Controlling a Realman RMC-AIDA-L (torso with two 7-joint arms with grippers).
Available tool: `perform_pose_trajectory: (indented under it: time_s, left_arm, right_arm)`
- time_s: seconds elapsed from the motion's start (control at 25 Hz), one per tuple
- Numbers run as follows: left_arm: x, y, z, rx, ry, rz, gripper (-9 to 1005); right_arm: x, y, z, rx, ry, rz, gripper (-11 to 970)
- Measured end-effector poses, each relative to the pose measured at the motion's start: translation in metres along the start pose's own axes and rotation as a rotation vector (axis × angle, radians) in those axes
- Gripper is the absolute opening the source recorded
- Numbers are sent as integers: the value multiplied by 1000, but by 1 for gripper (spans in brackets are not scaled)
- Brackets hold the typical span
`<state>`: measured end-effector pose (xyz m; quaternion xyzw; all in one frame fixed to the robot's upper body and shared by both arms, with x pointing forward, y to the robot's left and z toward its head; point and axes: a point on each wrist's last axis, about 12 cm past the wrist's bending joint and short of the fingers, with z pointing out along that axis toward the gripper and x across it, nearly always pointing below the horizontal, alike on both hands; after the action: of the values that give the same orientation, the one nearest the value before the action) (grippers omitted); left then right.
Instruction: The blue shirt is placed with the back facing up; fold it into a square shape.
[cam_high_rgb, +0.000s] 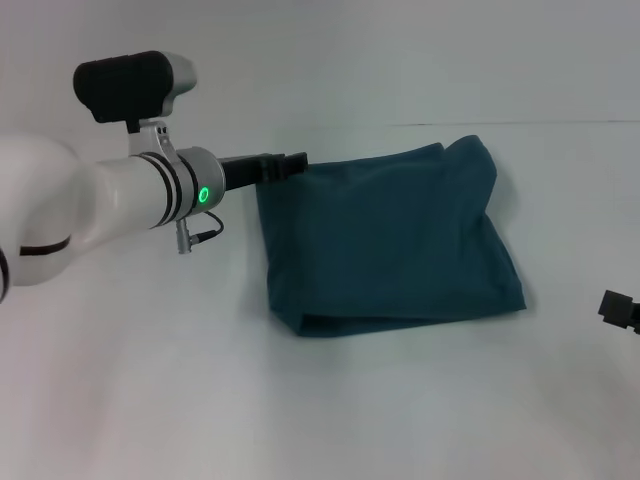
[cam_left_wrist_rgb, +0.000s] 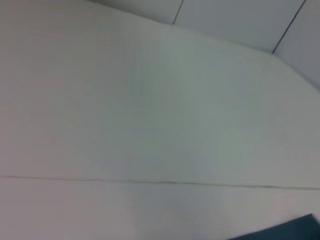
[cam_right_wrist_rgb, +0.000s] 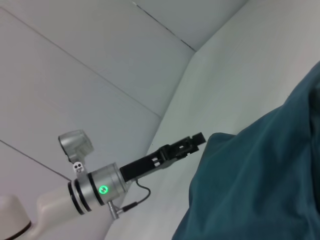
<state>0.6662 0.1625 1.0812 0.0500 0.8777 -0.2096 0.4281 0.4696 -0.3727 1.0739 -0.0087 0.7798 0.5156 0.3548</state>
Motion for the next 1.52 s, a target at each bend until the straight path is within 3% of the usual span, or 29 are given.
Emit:
perform_pose_trajectory:
  time_s: [0.28, 0.92, 1.0, 1.44, 1.52]
  left_arm:
    - [7, 1, 1, -24, 17, 31, 842]
    - [14, -5, 1, 25, 55, 69, 840]
    - [15, -6, 1, 30, 58, 69, 702]
    - [14, -5, -1, 29, 46, 64, 224]
    - [12, -5, -1, 30, 40, 63, 187]
  right_arm:
    - [-1, 0, 9, -15, -6, 15, 907]
    - [-3, -6, 12, 15, -21, 37, 905]
    - [-3, -6, 12, 15, -21, 39, 905]
    - [-2, -6, 13, 15, -24, 42, 897]
    - [-2, -6, 13, 15, -24, 43, 897]
